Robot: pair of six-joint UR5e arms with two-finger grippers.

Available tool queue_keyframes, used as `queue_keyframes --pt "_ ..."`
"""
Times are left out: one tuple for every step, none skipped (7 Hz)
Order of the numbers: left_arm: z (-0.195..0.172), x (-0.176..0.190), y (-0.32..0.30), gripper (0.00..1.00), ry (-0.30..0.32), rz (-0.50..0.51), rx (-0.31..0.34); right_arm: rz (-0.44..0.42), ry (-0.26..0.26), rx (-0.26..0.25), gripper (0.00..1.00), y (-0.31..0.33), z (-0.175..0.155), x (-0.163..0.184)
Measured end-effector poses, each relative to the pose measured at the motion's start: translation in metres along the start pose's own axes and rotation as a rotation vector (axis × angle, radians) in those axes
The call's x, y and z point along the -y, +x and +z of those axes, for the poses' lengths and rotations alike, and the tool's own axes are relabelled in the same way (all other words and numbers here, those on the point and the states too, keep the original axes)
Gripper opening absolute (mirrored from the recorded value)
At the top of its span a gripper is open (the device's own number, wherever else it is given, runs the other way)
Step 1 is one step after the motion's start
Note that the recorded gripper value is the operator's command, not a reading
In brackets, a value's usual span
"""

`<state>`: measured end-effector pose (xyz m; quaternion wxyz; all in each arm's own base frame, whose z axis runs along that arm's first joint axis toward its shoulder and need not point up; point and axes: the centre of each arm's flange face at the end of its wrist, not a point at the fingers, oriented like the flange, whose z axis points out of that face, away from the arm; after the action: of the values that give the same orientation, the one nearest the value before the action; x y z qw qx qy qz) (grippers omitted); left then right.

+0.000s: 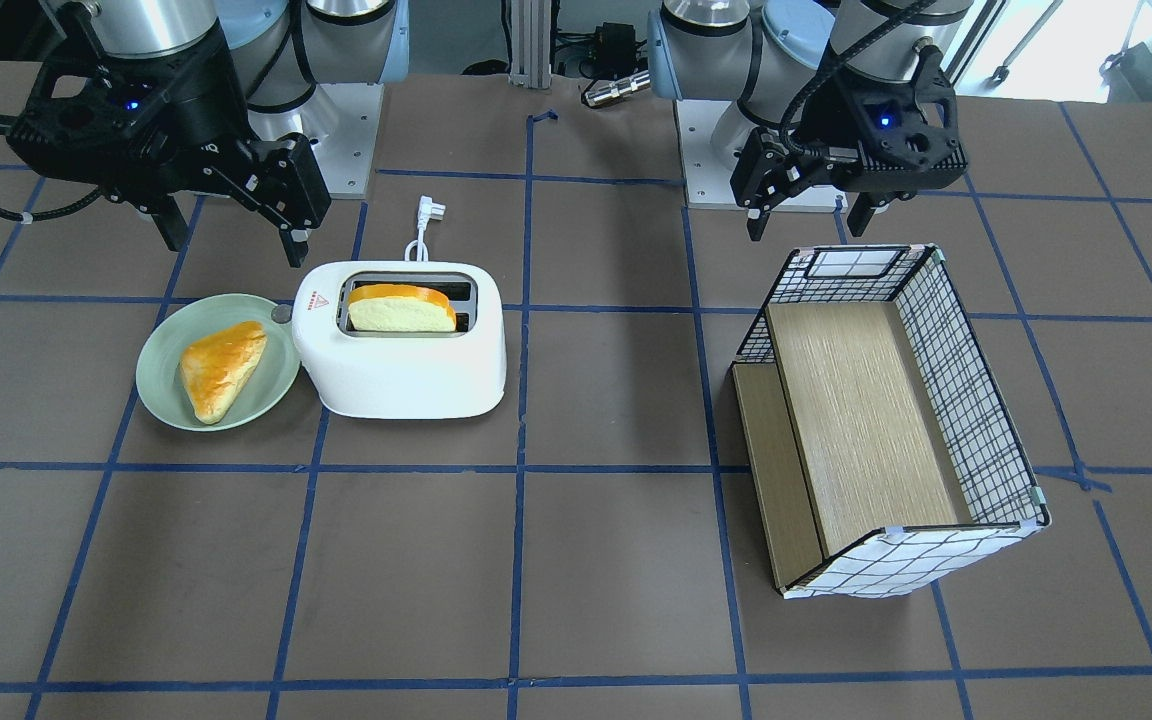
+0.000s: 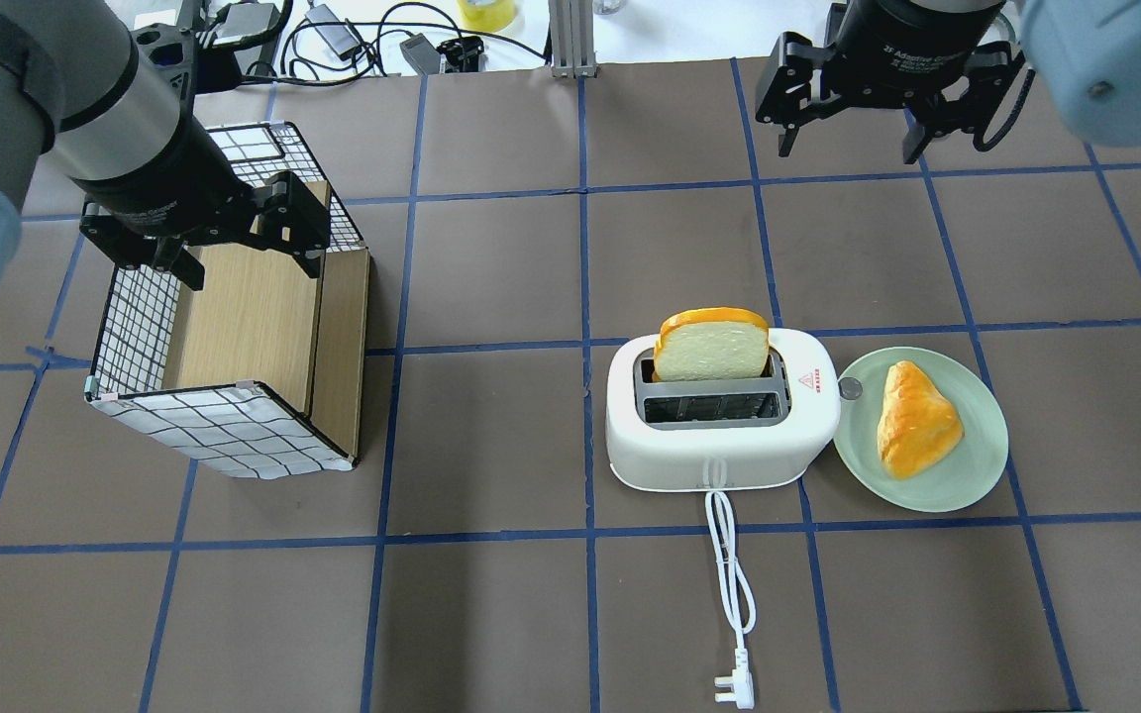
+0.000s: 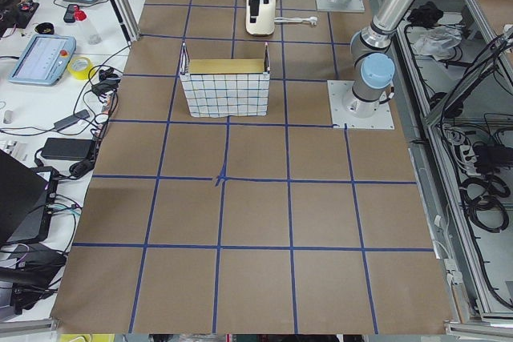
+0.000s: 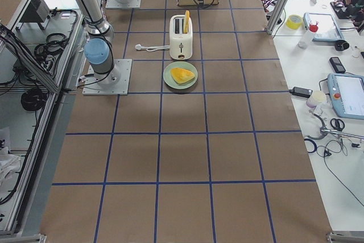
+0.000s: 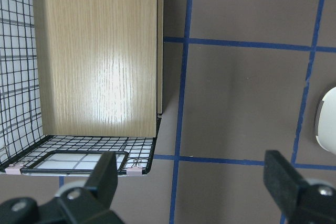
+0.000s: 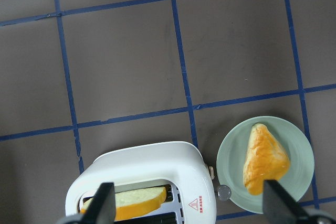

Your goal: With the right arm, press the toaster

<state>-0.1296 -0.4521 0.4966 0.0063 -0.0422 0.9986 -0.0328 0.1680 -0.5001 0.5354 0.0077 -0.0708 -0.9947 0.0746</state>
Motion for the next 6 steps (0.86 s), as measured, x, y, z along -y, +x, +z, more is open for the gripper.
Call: queue_keyframes --pt "0.0000 0.0000 0.0000 1.00 0.000 0.000 0.000 0.000 -0.001 0.002 1.00 -0.0002 0.0003 0.0000" --pt "0.0000 0.0000 0.0000 1.00 0.000 0.000 0.000 0.000 -0.002 0.006 1.00 -0.0006 0.0005 -0.0001" --pt "0.0000 0.0000 0.0000 1.00 0.000 0.000 0.000 0.000 -0.002 0.006 1.00 -0.0007 0.0004 -0.0001" --pt "0.0000 0.0000 0.0000 1.00 0.000 0.000 0.000 0.000 -0.001 0.007 0.98 -0.0006 -0.0004 0.0001" --pt "0.0000 0.0000 0.0000 1.00 0.000 0.000 0.000 -0.001 -0.001 0.006 0.90 0.0001 -0.0009 0.0003" --pt "0.0000 0.0000 0.0000 1.00 0.000 0.000 0.000 -0.003 -0.008 0.002 0.86 0.0016 -0.0006 0.0003"
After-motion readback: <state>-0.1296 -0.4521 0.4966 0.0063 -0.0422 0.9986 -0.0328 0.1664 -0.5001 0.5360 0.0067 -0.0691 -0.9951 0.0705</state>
